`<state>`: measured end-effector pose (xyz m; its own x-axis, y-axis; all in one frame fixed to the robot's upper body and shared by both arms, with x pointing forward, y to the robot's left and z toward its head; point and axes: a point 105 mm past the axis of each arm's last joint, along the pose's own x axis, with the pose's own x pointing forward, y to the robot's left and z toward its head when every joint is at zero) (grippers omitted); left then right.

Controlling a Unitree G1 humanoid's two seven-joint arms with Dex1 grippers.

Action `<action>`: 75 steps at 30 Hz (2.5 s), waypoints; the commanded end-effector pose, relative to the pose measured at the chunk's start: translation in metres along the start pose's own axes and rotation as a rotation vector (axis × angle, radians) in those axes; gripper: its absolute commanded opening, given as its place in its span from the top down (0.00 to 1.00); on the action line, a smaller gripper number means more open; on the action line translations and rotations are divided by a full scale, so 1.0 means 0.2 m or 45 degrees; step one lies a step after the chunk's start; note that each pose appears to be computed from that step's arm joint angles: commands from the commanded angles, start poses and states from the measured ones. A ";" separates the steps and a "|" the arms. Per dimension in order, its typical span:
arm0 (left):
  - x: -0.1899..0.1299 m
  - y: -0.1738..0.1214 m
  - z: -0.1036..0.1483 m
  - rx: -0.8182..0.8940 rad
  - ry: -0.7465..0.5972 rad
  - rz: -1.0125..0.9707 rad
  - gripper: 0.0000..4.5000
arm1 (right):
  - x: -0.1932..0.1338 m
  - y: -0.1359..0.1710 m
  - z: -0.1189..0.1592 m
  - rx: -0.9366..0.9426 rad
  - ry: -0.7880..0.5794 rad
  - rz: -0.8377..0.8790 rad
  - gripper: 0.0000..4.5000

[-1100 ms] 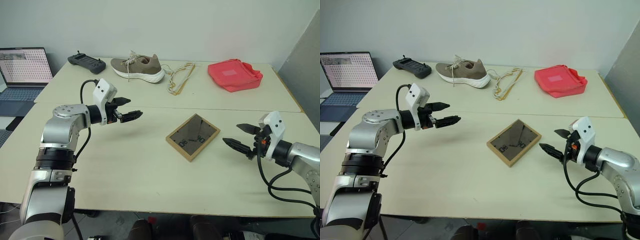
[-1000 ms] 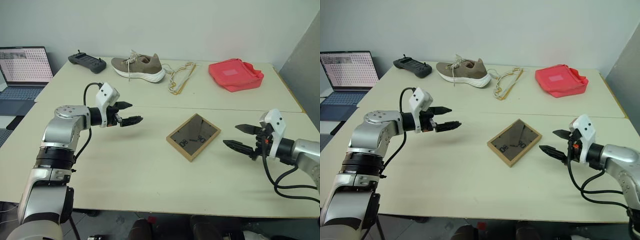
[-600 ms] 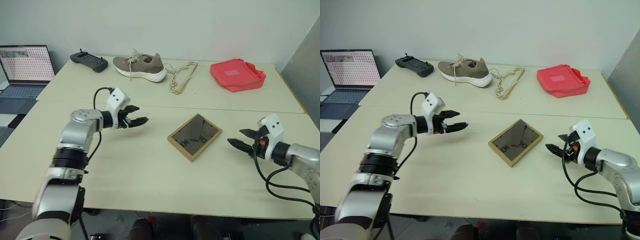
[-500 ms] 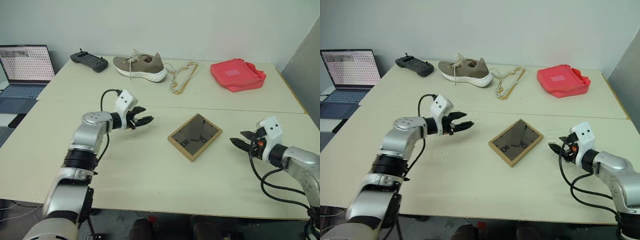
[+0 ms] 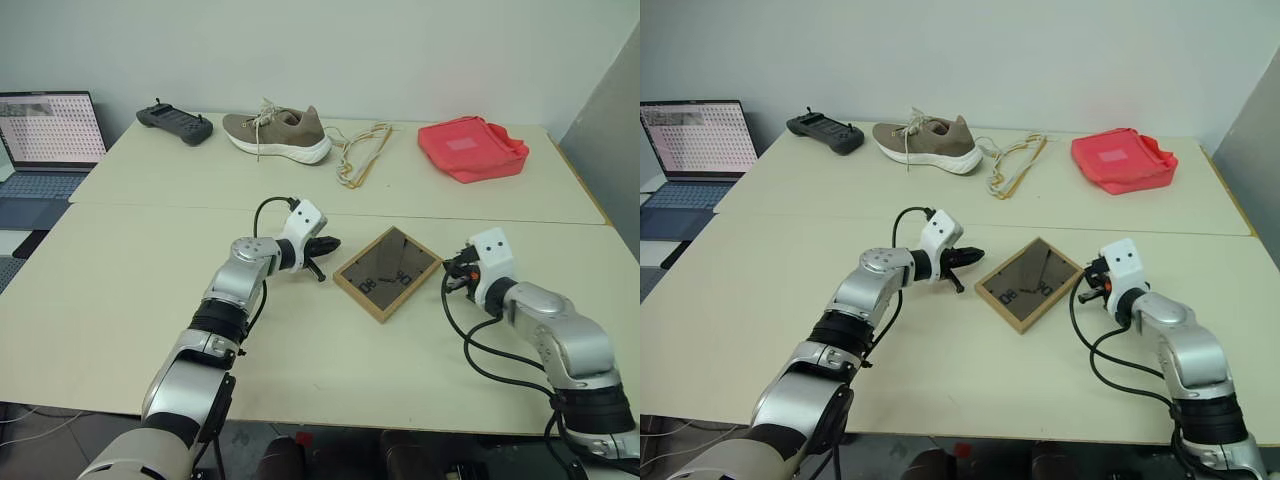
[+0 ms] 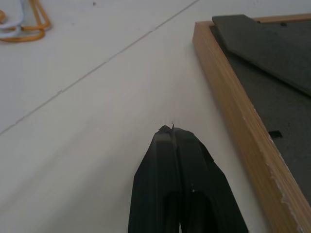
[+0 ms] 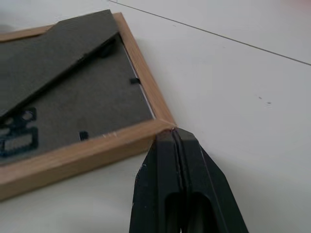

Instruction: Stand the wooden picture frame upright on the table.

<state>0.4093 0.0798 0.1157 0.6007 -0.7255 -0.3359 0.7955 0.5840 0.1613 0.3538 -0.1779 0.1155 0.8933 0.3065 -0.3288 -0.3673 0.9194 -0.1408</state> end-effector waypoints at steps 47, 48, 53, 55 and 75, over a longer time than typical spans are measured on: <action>-0.71 -0.24 -0.16 -1.352 0.171 -0.472 0.39 | 0.05 0.27 -0.04 -0.278 0.043 0.462 1.00; -0.70 -0.25 -0.17 -1.373 0.176 -0.481 0.36 | 0.05 0.28 -0.04 -0.277 0.044 0.464 1.00; -0.63 -0.32 -0.23 -1.431 0.241 -0.480 0.12 | 0.05 0.30 -0.04 -0.284 0.046 0.477 1.00; -0.60 -0.34 -0.26 -1.466 0.255 -0.480 0.03 | 0.05 0.33 -0.04 -0.286 0.047 0.492 1.00; -0.40 -0.47 -0.27 -1.504 0.249 -0.488 0.01 | 0.06 0.61 0.00 -0.236 0.005 0.671 1.00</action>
<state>0.2870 0.1084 0.0897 0.2709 -0.9205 -0.2817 0.3399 0.3652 -0.8667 0.3237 -0.0736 0.0837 0.5920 0.6755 -0.4396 -0.7808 0.6159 -0.1052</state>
